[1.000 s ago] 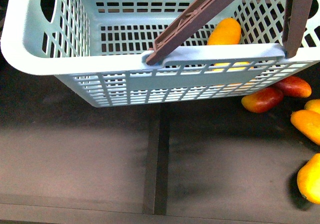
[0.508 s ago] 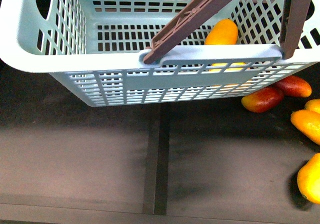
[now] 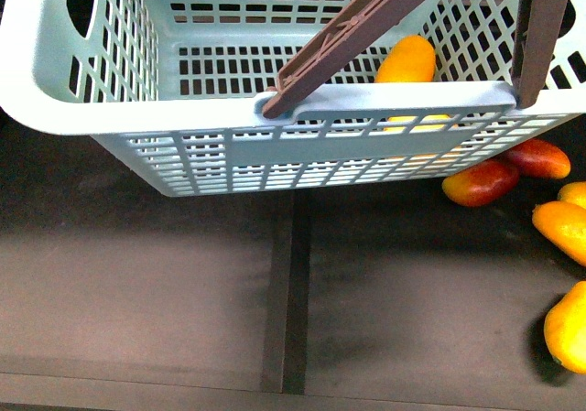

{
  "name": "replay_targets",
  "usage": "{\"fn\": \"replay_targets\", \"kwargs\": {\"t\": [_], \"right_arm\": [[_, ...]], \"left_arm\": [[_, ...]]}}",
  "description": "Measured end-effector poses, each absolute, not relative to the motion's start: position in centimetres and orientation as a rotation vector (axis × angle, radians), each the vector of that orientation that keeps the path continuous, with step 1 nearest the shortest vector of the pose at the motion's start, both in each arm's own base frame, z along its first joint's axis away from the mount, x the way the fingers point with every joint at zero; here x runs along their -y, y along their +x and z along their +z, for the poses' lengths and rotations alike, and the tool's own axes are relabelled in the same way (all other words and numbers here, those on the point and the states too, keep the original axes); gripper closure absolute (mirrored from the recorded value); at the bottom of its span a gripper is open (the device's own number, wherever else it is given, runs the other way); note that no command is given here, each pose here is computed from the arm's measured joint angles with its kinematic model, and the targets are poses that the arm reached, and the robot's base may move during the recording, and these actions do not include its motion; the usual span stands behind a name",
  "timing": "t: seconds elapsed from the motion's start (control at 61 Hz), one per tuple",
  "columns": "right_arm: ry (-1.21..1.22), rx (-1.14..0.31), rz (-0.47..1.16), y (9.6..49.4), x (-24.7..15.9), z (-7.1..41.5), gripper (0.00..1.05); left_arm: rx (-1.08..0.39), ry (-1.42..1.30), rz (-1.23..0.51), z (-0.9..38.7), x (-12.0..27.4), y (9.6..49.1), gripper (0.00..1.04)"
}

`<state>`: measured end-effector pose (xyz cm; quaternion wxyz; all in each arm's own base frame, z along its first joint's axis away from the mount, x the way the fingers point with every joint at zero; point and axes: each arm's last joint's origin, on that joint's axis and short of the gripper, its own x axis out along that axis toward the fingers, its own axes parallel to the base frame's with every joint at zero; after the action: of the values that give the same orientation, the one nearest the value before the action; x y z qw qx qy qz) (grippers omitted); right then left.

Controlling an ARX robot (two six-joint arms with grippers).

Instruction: Pick lemon and mango into basket

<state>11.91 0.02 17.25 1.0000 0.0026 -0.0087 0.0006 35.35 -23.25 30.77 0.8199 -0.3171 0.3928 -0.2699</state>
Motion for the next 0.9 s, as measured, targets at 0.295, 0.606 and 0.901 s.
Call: {"fn": "replay_targets", "kwargs": {"t": [0.295, 0.606, 0.901], "right_arm": [[0.005, 0.019, 0.001, 11.1, 0.0, 17.3, 1.03], [0.005, -0.009, 0.000, 9.9, 0.0, 16.8, 1.03], [0.003, 0.013, 0.001, 9.7, 0.0, 16.9, 0.98]], "left_arm": [[-0.837, -0.675, -0.575, 30.8, 23.3, 35.3, 1.00], [-0.837, -0.675, -0.575, 30.8, 23.3, 35.3, 1.00], [-0.837, -0.677, -0.574, 30.8, 23.2, 35.4, 1.00]]}}
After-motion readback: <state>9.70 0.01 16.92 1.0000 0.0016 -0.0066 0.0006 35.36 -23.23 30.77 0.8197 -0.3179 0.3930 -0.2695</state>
